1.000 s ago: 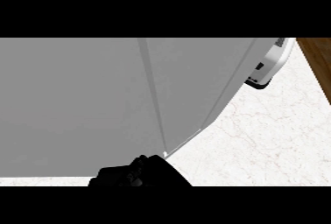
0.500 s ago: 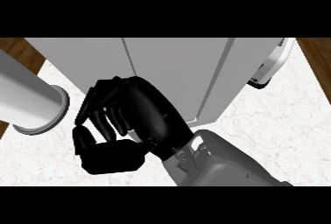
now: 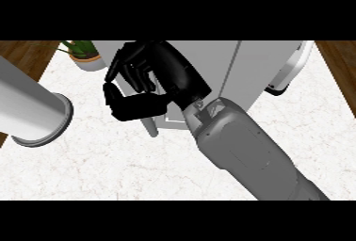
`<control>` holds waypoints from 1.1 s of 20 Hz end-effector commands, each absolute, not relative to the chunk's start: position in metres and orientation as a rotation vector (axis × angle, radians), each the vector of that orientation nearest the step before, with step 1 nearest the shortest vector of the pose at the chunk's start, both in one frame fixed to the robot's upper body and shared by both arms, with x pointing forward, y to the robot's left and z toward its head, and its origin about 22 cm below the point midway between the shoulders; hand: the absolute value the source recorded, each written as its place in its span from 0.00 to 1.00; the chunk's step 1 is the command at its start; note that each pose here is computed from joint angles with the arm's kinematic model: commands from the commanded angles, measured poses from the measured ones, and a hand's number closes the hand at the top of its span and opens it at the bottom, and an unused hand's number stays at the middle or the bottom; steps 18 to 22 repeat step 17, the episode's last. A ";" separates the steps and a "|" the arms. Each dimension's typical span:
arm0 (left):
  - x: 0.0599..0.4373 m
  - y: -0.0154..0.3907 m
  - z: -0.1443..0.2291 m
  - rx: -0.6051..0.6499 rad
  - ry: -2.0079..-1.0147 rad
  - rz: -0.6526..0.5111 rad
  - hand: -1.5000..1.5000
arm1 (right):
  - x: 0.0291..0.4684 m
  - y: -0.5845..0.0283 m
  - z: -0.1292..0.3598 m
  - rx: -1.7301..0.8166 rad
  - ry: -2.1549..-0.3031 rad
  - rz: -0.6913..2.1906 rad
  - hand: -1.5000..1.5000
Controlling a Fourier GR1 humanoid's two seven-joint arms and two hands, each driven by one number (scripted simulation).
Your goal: Pick up the wine, place it into the cabinet and close the cabinet
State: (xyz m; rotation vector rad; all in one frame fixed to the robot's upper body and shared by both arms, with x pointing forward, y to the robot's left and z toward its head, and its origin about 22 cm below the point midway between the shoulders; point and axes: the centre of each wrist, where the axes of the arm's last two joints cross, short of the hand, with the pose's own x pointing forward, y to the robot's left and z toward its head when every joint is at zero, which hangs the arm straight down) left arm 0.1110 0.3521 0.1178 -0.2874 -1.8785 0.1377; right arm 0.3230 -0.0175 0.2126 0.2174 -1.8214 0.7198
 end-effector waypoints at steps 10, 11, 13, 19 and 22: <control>0.142 0.317 0.099 -0.297 -1.859 0.167 0.00 | 0.384 -0.085 0.195 0.051 -1.841 0.682 1.00; 0.140 0.306 0.097 -0.304 -1.861 0.175 0.00 | 0.387 -0.081 0.214 0.048 -1.862 0.674 1.00; 0.145 0.309 0.100 -0.301 -1.854 0.167 0.00 | 0.391 -0.079 0.215 0.054 -1.836 0.664 1.00; 0.150 0.304 0.093 -0.304 -1.875 0.168 0.00 | 0.394 -0.087 0.205 0.046 -1.842 0.672 1.00; 0.150 0.304 0.093 -0.304 -1.875 0.168 0.00 | 0.394 -0.087 0.205 0.046 -1.842 0.672 1.00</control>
